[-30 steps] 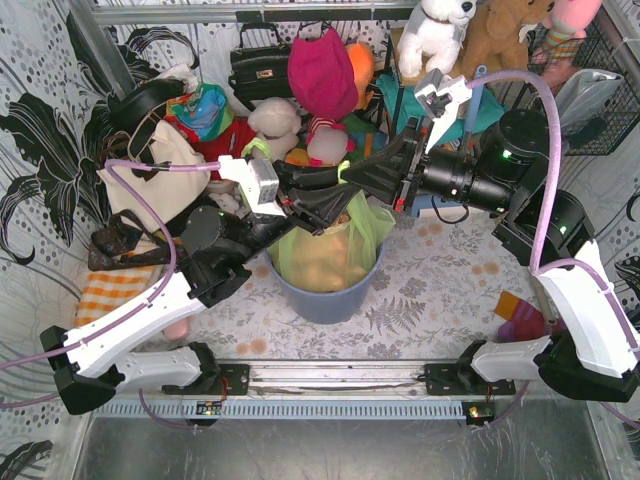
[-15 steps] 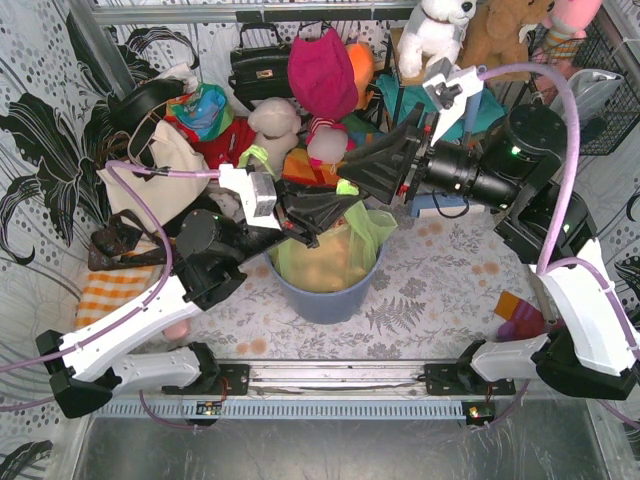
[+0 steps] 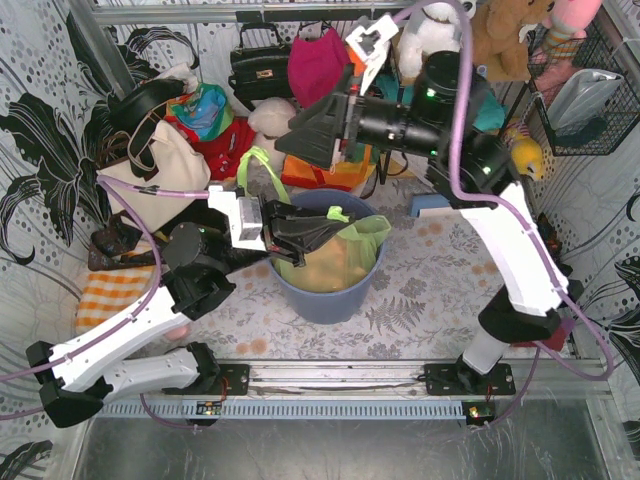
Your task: Tie the trash bag
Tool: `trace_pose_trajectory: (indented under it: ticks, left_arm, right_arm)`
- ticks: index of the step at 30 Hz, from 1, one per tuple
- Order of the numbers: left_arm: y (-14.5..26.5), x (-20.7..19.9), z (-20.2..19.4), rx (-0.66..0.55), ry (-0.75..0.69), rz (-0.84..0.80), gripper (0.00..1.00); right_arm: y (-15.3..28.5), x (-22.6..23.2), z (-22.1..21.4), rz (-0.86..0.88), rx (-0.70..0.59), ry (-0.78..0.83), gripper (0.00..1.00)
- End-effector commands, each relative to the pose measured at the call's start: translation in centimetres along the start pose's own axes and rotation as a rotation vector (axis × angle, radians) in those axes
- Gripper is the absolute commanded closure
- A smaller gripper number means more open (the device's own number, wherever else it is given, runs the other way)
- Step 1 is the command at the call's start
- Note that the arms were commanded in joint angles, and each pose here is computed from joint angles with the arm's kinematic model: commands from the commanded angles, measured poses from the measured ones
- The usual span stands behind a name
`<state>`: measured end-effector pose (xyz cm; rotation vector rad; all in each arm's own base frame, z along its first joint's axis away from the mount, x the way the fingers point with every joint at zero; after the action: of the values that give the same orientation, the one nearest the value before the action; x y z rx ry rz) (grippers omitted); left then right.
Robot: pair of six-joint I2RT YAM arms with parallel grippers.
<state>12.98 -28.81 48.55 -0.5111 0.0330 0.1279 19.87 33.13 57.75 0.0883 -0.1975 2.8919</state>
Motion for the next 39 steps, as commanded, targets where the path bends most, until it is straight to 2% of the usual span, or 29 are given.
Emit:
trace_pose_trajectory:
  ticks: [1,14,23,29,39]
  left_arm:
    - [0.4,-1.2,1.7,-0.061,-0.04,-0.047,1.0]
    - [0.5,-1.1,1.8,-0.063,-0.039,-0.038,1.0]
    - [0.6,-1.2,1.9,-0.066,-0.038,-0.041,1.0]
    - [0.7,-1.4,2.1,-0.071,-0.038,-0.046,1.0]
    - [0.8,-1.4,2.1,-0.082,-0.031,-0.042,1.0]
  right_arm:
    - [-1.1,0.6,-0.2,0.082,0.009,-0.077,0.35]
    - [-2.1,2.6,-0.4,0.165,-0.006,-0.096,0.35]
    - [-1.4,2.9,0.7,0.12,-0.041,-0.077,0.38]
    - [-1.8,3.6,-0.4,0.131,0.006,-0.087,0.38]
    - [-2.7,4.2,-1.0,0.14,0.023,-0.084,0.5]
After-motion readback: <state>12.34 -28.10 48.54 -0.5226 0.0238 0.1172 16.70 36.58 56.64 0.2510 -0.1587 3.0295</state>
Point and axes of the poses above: each gripper's point midway between its finger pads, its own y axis back along the fingers, its own x axis along the line the jaws close on, z = x × y, the point moved 3 cm from there along y, back along the fingers, and after that the axes turned 13 degrees about y, right-handed, at the moved point
